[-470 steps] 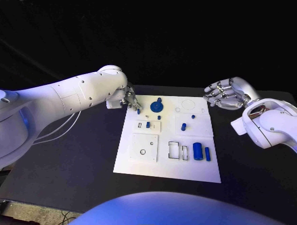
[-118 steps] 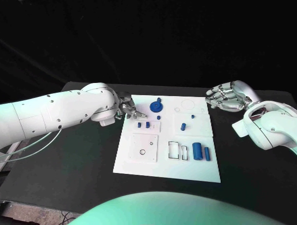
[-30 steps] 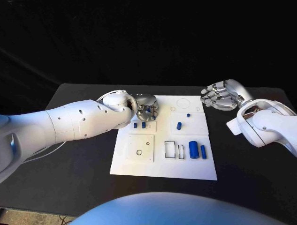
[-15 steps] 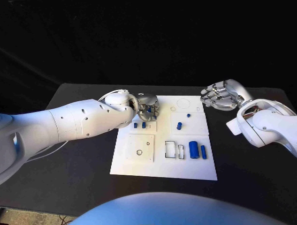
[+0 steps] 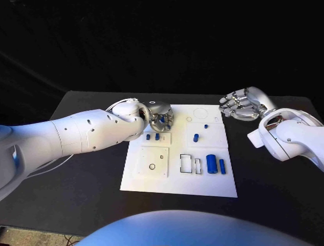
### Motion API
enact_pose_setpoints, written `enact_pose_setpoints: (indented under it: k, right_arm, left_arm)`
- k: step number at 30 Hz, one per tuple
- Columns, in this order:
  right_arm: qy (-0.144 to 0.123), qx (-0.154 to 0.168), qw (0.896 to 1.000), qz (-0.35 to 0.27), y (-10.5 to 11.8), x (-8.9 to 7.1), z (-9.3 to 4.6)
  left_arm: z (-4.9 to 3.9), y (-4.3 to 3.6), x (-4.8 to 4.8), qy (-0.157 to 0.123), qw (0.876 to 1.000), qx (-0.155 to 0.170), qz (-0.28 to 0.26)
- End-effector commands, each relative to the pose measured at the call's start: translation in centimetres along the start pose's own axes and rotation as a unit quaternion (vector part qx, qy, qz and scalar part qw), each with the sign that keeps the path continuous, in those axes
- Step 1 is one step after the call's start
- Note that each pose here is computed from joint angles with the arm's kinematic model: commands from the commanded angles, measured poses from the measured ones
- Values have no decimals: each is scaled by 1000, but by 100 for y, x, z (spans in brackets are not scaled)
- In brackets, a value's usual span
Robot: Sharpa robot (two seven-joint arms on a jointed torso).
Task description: Assemble the parts on the task board
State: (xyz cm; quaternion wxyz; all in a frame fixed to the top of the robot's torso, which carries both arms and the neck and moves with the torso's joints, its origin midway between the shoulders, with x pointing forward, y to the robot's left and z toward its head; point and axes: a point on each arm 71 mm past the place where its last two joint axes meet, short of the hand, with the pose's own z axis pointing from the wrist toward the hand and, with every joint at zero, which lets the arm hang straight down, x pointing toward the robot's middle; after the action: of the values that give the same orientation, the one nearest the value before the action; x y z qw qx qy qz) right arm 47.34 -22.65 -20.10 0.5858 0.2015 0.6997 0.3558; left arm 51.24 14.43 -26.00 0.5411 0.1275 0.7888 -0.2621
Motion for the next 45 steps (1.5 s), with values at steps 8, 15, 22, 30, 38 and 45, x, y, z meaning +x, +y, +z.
enact_pose_setpoints:
  k: [8,15,22,30,38,45]
  right_arm:
    - [-1,-6,1000,-1,3,0,10]
    - [-1,-6,1000,-1,-5,-6,11]
    - [-2,-5,1000,-1,-14,-13,8]
    - [-1,-3,1000,-1,-24,-10,4]
    - [-2,-2,1000,-2,-25,-5,7]
    - [-2,-2,1000,-2,-21,0,9]
  left_arm:
    - [-83,26,-144,-46,996,15,-70]
    - [-226,97,-241,-46,994,9,-94]
    - [-333,240,-269,-42,995,-2,-92]
    - [-405,374,-253,-27,997,-16,-76]
    - [-409,435,-221,-17,998,-26,-64]
    - [-394,430,-195,-7,998,-26,-63]
